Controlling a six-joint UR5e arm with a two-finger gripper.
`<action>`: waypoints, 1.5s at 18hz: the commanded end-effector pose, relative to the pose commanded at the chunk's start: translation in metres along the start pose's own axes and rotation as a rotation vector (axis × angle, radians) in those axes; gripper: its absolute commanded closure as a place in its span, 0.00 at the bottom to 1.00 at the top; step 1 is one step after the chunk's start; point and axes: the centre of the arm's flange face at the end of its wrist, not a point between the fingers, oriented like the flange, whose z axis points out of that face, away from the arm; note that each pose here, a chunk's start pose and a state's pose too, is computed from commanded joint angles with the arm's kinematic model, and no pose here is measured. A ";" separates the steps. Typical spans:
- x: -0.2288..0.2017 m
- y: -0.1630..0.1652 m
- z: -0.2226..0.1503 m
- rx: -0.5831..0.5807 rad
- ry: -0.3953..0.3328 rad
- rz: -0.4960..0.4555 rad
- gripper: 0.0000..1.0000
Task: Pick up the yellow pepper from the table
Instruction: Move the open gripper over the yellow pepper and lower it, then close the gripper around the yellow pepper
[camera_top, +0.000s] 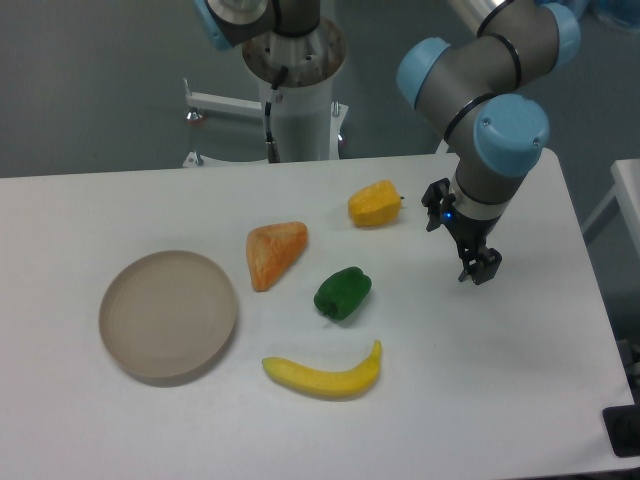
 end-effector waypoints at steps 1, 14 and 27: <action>0.000 0.000 0.001 0.000 0.001 0.000 0.00; 0.092 0.001 0.040 0.016 0.126 0.040 0.00; 0.178 0.002 0.115 0.054 0.044 0.101 0.00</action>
